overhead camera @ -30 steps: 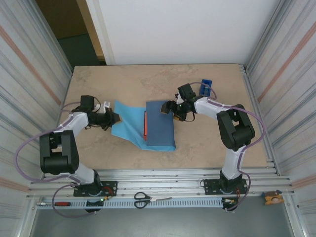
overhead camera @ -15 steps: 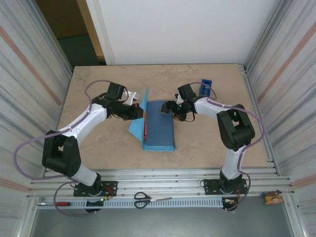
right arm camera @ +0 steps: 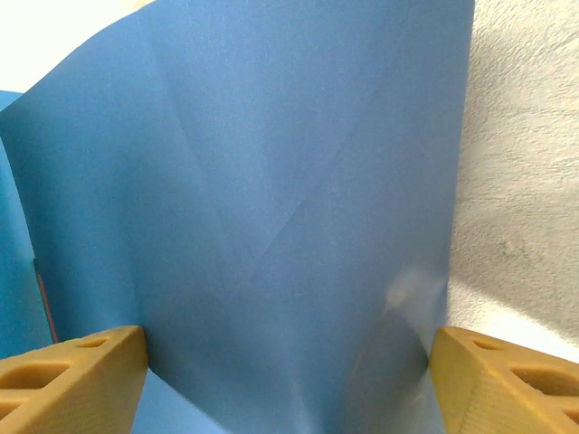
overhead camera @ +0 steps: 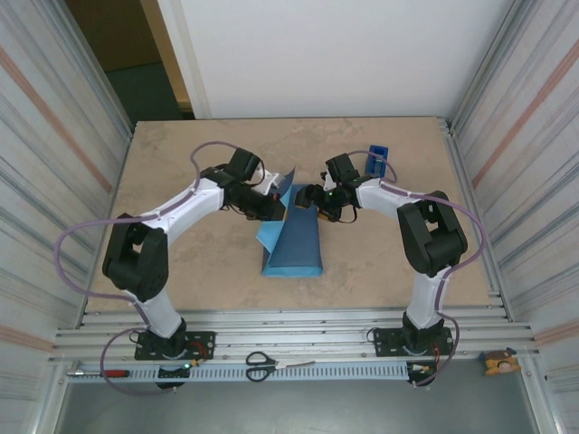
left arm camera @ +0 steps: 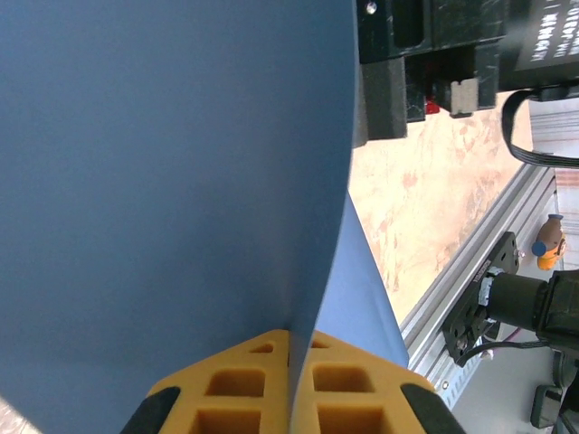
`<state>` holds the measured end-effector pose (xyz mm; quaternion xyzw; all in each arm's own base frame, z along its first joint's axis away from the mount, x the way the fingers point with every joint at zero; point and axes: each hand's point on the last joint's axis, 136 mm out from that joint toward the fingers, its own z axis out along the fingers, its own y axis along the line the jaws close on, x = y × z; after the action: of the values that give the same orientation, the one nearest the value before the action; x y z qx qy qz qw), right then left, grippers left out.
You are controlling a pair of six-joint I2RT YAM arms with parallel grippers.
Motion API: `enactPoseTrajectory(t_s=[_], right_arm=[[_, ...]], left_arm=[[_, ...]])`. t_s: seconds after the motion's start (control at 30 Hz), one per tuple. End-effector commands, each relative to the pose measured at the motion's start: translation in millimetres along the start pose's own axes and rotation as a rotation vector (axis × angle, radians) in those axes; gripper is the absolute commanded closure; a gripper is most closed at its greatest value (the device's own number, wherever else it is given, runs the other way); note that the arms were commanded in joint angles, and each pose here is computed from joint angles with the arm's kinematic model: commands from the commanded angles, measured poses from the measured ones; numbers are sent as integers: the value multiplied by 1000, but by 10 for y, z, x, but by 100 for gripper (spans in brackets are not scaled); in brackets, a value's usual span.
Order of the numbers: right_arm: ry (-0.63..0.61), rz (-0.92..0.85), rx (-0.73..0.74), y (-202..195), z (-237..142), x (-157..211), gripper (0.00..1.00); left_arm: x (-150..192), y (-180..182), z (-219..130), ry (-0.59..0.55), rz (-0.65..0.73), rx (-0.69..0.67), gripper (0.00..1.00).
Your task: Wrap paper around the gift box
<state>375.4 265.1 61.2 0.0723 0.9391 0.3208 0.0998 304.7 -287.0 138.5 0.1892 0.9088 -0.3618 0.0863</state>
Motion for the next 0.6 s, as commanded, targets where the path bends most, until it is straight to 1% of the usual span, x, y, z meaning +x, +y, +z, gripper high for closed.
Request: enactPoseTrajectory(t_s=[0.0,0.17,0.57], right_arm=[[111,79,180,-495,130,429,21],[113,81,177,-490,138,448,21],[117,81,175,-483,143,462,21]], left_arm=[[-109,-177,35,-10,33,62,100],[-119,-175,139,3,18,77,100],[2,-97,437,78,-16,96,100]])
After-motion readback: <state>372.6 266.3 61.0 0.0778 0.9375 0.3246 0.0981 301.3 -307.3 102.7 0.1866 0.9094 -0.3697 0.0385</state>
